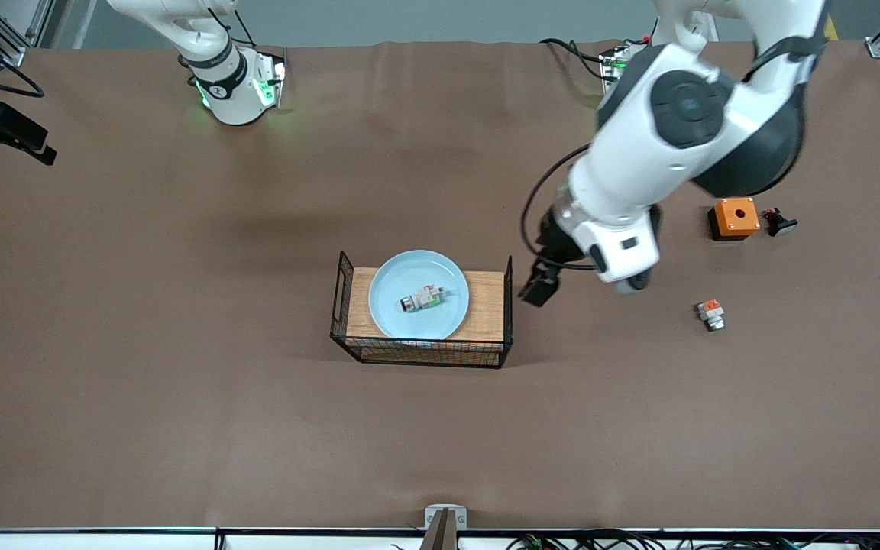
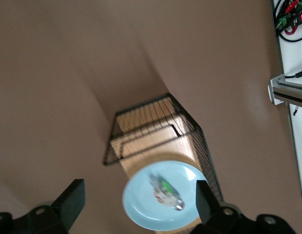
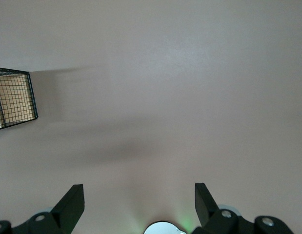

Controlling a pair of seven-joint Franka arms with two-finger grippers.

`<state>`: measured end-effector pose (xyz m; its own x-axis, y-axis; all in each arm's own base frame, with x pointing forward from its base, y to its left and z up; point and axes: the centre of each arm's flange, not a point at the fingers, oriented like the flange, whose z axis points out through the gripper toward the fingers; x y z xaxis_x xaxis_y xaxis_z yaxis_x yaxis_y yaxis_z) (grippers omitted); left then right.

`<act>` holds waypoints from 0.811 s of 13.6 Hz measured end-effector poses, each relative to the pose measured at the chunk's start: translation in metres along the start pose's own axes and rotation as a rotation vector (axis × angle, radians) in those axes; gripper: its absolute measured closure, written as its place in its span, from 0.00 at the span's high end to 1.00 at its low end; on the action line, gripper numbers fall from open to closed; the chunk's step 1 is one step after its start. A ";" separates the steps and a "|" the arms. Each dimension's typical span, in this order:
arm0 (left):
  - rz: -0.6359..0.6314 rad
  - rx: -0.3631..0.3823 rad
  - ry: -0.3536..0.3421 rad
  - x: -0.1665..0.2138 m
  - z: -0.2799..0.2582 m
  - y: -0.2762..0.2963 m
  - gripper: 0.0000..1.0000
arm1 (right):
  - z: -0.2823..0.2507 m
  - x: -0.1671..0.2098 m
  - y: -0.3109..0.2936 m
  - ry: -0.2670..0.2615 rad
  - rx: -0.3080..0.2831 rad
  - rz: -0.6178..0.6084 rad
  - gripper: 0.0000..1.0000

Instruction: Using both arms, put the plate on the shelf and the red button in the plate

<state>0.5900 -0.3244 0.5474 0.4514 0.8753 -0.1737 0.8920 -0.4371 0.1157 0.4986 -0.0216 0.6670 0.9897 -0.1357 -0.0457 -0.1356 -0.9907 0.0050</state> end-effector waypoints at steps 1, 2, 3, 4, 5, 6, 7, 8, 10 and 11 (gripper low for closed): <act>0.063 0.008 0.012 0.018 -0.012 -0.012 1.00 | 0.000 0.000 0.000 0.000 0.000 0.000 1.00; 0.133 0.013 0.024 0.034 -0.023 -0.025 1.00 | 0.000 0.000 0.000 0.000 0.000 0.000 1.00; 0.217 0.019 0.037 0.050 -0.032 -0.038 1.00 | 0.000 0.000 0.000 0.000 0.000 0.001 1.00; 0.309 0.024 0.048 0.064 -0.040 -0.051 1.00 | 0.000 0.000 0.000 -0.001 0.000 0.001 1.00; 0.402 0.030 0.059 0.078 -0.048 -0.063 1.00 | 0.000 0.000 0.001 -0.001 0.000 0.001 1.00; 0.495 0.039 0.068 0.093 -0.054 -0.075 1.00 | 0.000 0.000 0.001 -0.001 0.002 0.001 1.00; 0.578 0.052 0.073 0.108 -0.060 -0.087 1.00 | 0.000 0.000 0.000 -0.001 0.006 0.001 1.00; 0.652 0.069 0.072 0.123 -0.065 -0.098 1.00 | 0.000 -0.001 0.000 0.000 0.009 0.001 1.00; 0.739 0.102 0.061 0.155 -0.075 -0.117 1.00 | -0.001 -0.001 0.001 0.001 0.012 0.002 1.00; 0.755 0.113 0.054 0.171 -0.080 -0.125 1.00 | -0.001 -0.001 0.001 0.001 0.014 0.002 1.00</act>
<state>0.5537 -0.1033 0.5813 0.9402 0.3385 -0.0385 0.3406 -0.9366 0.0828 0.4975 -0.0225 0.6682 0.9894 -0.1382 -0.0446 -0.1387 -0.9903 -0.0087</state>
